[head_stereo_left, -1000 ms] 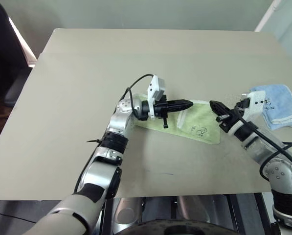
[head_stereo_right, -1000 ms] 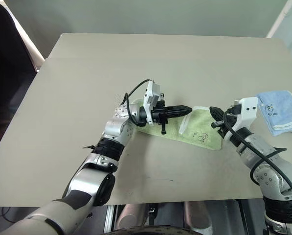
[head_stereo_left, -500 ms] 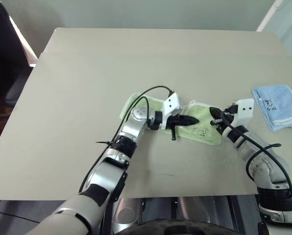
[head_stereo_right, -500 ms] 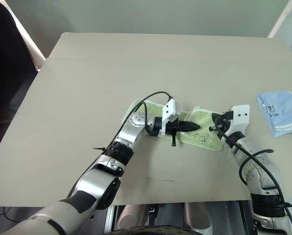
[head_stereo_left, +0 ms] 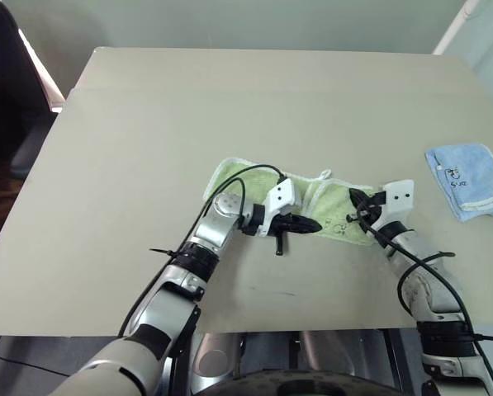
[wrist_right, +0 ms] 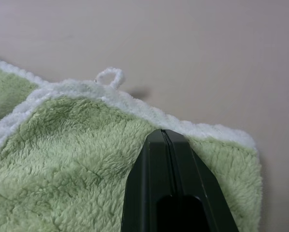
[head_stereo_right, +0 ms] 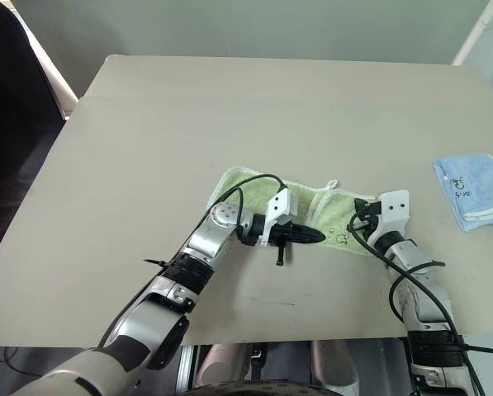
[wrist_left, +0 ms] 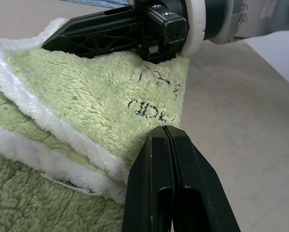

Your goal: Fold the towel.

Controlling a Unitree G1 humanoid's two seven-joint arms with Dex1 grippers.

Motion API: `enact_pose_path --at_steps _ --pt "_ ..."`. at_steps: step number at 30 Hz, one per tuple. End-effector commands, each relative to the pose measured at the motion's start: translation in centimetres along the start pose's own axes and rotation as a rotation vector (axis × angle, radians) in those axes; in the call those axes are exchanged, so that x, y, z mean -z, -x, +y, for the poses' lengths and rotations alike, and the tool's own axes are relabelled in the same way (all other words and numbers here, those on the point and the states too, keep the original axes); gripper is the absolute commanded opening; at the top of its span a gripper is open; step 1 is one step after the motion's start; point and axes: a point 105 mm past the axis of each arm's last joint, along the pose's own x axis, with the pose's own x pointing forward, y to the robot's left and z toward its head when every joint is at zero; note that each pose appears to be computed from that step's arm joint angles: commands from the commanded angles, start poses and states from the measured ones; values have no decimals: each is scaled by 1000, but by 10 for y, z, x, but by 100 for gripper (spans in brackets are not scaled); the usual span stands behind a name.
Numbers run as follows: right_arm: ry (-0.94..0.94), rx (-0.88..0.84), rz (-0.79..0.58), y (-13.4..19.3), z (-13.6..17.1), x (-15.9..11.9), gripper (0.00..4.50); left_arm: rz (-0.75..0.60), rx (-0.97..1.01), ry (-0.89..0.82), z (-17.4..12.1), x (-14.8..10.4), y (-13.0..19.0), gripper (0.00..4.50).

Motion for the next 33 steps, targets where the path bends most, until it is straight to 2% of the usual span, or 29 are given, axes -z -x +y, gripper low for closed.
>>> enact_pose_path --at_steps 1,5,7,9,11,14,18,19,21,22,27,33 --pt "-13 -79 -128 5 7 -35 0 -95 -11 5 4 -26 4 5" --pt "-40 -150 -186 15 13 -60 0 -171 40 50 -4 -51 20 5" --pt "-66 -223 -217 22 23 -76 0 -224 8 75 -3 -68 34 40" --pt "-63 -311 -232 30 37 -89 36 -270 -72 114 6 -83 51 96" --pt "-43 -364 -215 33 46 -92 89 -258 -149 125 14 -84 73 166" --pt "7 -436 -156 35 58 -87 198 -199 -255 131 23 -77 103 279" --pt "22 -497 -107 36 65 -81 335 -219 -393 185 33 -77 148 416" --pt "28 -511 -98 36 66 -80 384 -219 -428 199 35 -76 159 450" --pt "49 -540 -74 37 68 -77 439 -211 -496 216 37 -72 179 450" --pt "53 -546 -68 37 67 -76 445 -212 -528 229 37 -71 189 450" --pt "47 -542 -65 31 61 -79 445 -254 -651 306 35 -70 220 450" --pt "-5 -520 -40 18 58 -80 445 -319 -623 695 8 -61 237 450"
